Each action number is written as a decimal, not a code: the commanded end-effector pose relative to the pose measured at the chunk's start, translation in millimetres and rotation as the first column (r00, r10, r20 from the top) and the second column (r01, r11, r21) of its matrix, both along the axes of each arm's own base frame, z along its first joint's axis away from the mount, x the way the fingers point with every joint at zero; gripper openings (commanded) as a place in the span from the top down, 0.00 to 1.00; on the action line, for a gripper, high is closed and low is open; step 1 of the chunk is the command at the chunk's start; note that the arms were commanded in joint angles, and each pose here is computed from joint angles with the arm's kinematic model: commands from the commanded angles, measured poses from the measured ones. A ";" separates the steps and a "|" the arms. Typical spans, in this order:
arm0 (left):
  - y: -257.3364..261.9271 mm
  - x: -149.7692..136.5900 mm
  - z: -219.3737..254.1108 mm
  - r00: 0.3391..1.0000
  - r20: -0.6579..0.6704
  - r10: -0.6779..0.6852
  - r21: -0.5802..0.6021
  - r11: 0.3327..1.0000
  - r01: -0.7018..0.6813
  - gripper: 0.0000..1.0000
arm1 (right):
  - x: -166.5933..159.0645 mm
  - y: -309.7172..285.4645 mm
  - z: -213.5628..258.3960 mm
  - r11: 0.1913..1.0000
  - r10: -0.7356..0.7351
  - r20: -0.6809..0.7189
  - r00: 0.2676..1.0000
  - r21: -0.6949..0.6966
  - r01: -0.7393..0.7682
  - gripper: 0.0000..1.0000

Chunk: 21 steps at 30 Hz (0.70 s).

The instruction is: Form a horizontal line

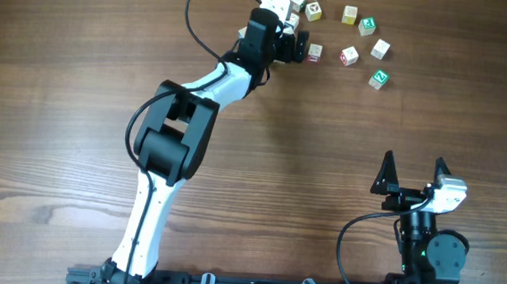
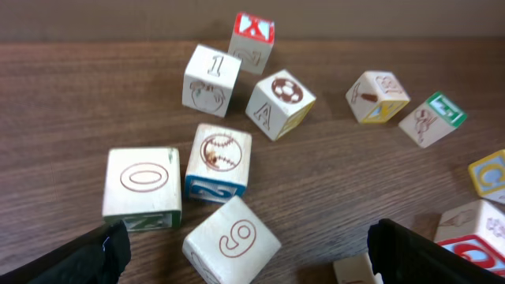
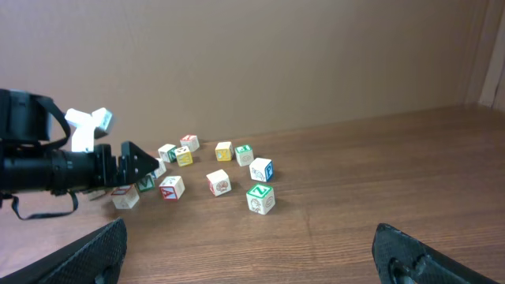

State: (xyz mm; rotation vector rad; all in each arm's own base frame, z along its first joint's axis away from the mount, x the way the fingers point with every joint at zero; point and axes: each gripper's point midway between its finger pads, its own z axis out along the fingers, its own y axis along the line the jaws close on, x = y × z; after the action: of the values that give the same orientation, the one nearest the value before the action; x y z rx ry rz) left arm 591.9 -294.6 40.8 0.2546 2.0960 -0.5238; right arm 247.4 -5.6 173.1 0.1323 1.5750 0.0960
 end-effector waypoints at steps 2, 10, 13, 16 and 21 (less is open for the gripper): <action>-6.2 -0.4 -18.0 1.000 -0.028 0.014 -0.033 0.999 -0.015 0.01 | -0.5 2.2 3.3 1.000 0.011 0.016 1.000 0.014 -0.012 0.00; -10.1 17.7 -47.4 0.990 -0.133 0.051 0.028 0.998 -0.048 0.14 | -0.5 2.2 3.2 1.000 0.011 0.015 1.000 0.014 -0.012 0.00; -9.4 17.7 -43.6 0.987 -0.150 0.053 0.037 0.998 -0.048 0.44 | -0.5 2.2 3.2 1.000 0.011 0.015 1.000 0.013 -0.012 0.00; -8.0 15.4 -28.7 0.986 -0.158 0.054 0.041 0.998 -0.048 0.55 | -0.5 2.2 3.3 1.000 0.011 0.016 1.000 0.013 -0.012 0.00; -8.8 10.9 -11.4 0.985 -0.165 0.051 0.047 0.998 -0.044 0.55 | -0.5 2.2 3.3 1.000 0.011 0.016 1.000 0.013 -0.012 0.00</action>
State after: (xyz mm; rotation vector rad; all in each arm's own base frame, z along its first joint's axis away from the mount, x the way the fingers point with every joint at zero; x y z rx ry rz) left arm 606.6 -301.9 17.0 0.1883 2.2657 -0.4881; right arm 247.4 -5.6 173.1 0.1323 1.5750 0.0960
